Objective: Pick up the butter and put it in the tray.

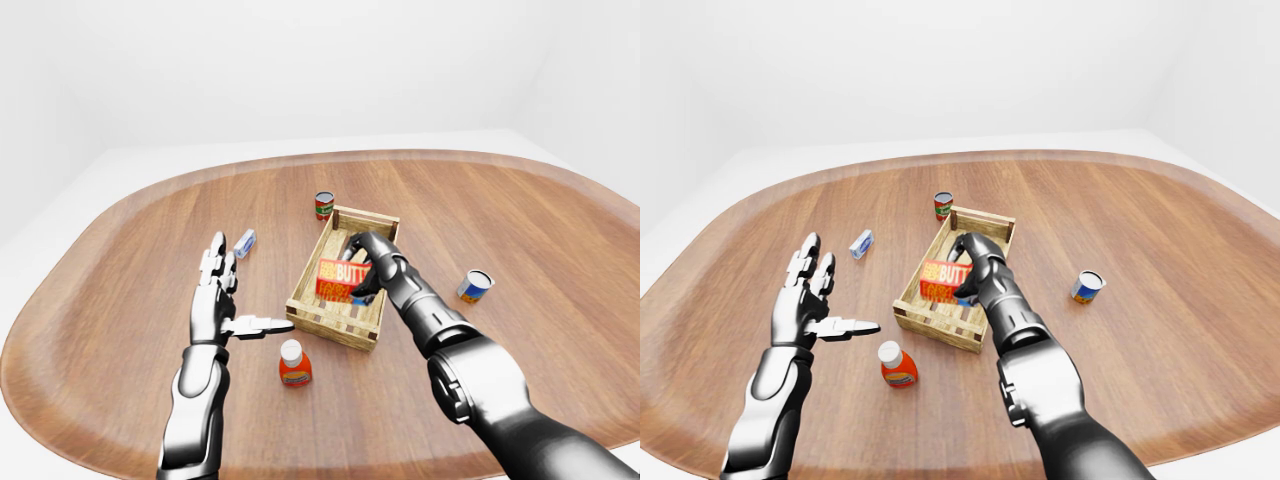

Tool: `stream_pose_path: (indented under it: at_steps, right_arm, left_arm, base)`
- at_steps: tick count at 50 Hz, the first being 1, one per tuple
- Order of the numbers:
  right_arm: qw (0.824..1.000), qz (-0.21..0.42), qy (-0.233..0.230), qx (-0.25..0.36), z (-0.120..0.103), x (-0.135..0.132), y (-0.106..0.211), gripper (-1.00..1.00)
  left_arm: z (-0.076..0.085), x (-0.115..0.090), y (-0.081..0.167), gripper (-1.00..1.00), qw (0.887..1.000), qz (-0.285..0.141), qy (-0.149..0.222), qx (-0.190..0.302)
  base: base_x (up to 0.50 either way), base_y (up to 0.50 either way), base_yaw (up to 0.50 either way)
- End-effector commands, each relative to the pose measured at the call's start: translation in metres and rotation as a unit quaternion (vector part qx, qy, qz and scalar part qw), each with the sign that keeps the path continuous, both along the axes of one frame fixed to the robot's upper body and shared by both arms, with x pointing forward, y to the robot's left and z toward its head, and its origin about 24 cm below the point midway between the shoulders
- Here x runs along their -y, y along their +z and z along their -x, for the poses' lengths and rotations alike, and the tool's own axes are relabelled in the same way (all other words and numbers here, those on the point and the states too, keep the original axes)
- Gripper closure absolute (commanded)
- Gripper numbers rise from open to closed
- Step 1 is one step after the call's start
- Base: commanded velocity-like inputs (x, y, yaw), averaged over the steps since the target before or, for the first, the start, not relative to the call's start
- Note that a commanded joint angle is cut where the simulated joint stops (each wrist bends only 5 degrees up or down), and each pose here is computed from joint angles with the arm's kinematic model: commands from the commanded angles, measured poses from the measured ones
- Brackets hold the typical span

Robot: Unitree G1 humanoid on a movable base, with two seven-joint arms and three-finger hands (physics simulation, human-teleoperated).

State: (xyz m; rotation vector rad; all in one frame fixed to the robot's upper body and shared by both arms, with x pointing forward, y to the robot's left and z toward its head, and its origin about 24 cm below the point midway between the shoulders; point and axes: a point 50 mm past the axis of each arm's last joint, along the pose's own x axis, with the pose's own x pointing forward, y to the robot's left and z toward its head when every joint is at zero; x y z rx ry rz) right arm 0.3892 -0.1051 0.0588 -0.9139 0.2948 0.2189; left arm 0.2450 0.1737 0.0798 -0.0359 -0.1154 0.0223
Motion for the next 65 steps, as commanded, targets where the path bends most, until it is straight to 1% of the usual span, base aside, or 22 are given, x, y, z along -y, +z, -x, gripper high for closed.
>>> stream_pose_path:
  at_steps: [1,2,15,30,34,35,39,41,43,47,49,50,51,53,54,55,57,58,59,60,63,65]
  right_arm:
    - [0.999,-0.026,-0.02,-0.027,0.0,-0.001,-0.003,-0.71]
    - [0.999,-0.027,-0.019,-0.029,0.0,-0.001,-0.003,-1.0]
    - [0.999,-0.023,-0.018,-0.036,0.003,-0.001,-0.009,-1.0]
    - [0.999,-0.028,-0.006,-0.029,-0.001,-0.008,0.0,-1.0]
    - [0.998,-0.06,-0.005,-0.021,-0.008,-0.01,0.015,-1.0]
    - [0.997,-0.08,-0.006,-0.01,-0.013,-0.01,0.027,-1.0]
    - [0.993,-0.122,0.001,0.009,-0.022,-0.011,0.052,-1.0]
    - [0.988,-0.153,0.012,0.023,-0.026,-0.013,0.069,-1.0]
    - [0.985,-0.167,0.017,0.034,-0.028,-0.013,0.077,-1.0]
    - [0.976,-0.206,0.046,0.057,-0.029,-0.017,0.096,-1.0]
    - [0.962,-0.239,0.084,0.099,-0.026,-0.019,0.118,-1.0]
    - [0.953,-0.251,0.115,0.128,-0.02,-0.019,0.132,-1.0]
    - [0.943,-0.266,0.13,0.154,-0.015,-0.018,0.143,-1.0]
    - [0.931,-0.269,0.15,0.197,-0.006,-0.014,0.159,-1.0]
    - [0.922,-0.277,0.166,0.216,0.001,-0.013,0.167,-1.0]
    - [0.91,-0.275,0.183,0.252,0.012,-0.011,0.18,-1.0]
    - [0.893,-0.272,0.216,0.285,0.03,-0.013,0.191,-1.0]
    - [0.88,-0.266,0.238,0.313,0.044,-0.014,0.201,-1.0]
    - [0.879,-0.265,0.241,0.315,0.046,-0.015,0.201,-1.0]
    - [0.864,-0.267,0.254,0.344,0.059,-0.014,0.21,-1.0]
    - [0.847,-0.256,0.272,0.377,0.08,-0.013,0.216,-1.0]
    - [0.83,-0.261,0.282,0.405,0.097,-0.009,0.221,-1.0]
  left_arm:
    - [-0.01,0.001,-0.016,-1.0,0.999,-0.002,0.007,-0.035]
    - [-0.01,0.002,-0.016,-1.0,0.999,-0.002,0.007,-0.037]
    - [-0.009,0.002,-0.017,-1.0,0.999,-0.003,0.006,-0.037]
    - [-0.009,0.002,-0.017,-1.0,0.999,-0.002,0.005,-0.038]
    - [-0.009,0.003,-0.018,-1.0,0.999,-0.003,0.006,-0.039]
    - [-0.009,0.003,-0.017,-1.0,0.999,-0.003,0.005,-0.038]
    - [-0.01,0.003,-0.017,-1.0,0.999,-0.003,0.006,-0.038]
    - [-0.01,0.003,-0.017,-1.0,0.999,-0.003,0.006,-0.039]
    - [-0.009,0.003,-0.017,-1.0,0.999,-0.003,0.006,-0.037]
    - [-0.009,0.003,-0.016,-1.0,0.999,-0.003,0.006,-0.035]
    - [-0.009,0.003,-0.016,-1.0,0.999,-0.003,0.006,-0.036]
    - [-0.009,0.003,-0.015,-1.0,0.999,-0.003,0.006,-0.034]
    - [-0.009,0.002,-0.015,-1.0,0.999,-0.003,0.006,-0.034]
    - [-0.009,0.002,-0.016,-1.0,0.999,-0.003,0.006,-0.036]
    - [-0.009,0.002,-0.016,-1.0,0.999,-0.003,0.006,-0.035]
    - [-0.009,0.002,-0.015,-1.0,0.999,-0.003,0.007,-0.034]
    - [-0.009,0.001,-0.015,-1.0,0.999,-0.002,0.007,-0.035]
    - [-0.01,0.001,-0.015,-1.0,0.999,-0.003,0.008,-0.034]
    - [-0.01,0.001,-0.015,-1.0,0.999,-0.003,0.008,-0.034]
    - [-0.009,0.001,-0.015,-1.0,0.999,-0.003,0.008,-0.034]
    - [-0.009,0.001,-0.015,-1.0,0.999,-0.002,0.008,-0.034]
    - [-0.009,0.001,-0.014,-1.0,0.999,-0.002,0.008,-0.033]
  base:
    - [0.0,0.0,0.0]
    - [0.0,0.0,0.0]
    - [0.0,0.0,0.0]
    - [0.0,0.0,0.0]
    - [0.0,0.0,0.0]
    - [0.0,0.0,0.0]
    - [0.0,0.0,0.0]
    - [0.0,0.0,0.0]
    - [0.0,0.0,0.0]
    - [0.0,0.0,0.0]
    - [0.0,0.0,0.0]
    - [0.0,0.0,0.0]
    - [0.0,0.0,0.0]
    - [0.0,0.0,0.0]
    - [0.0,0.0,0.0]
    - [0.0,0.0,0.0]
    - [0.0,0.0,0.0]
    - [0.0,0.0,0.0]
    - [0.0,0.0,0.0]
    - [0.0,0.0,0.0]
    - [0.0,0.0,0.0]
    - [0.0,0.0,0.0]
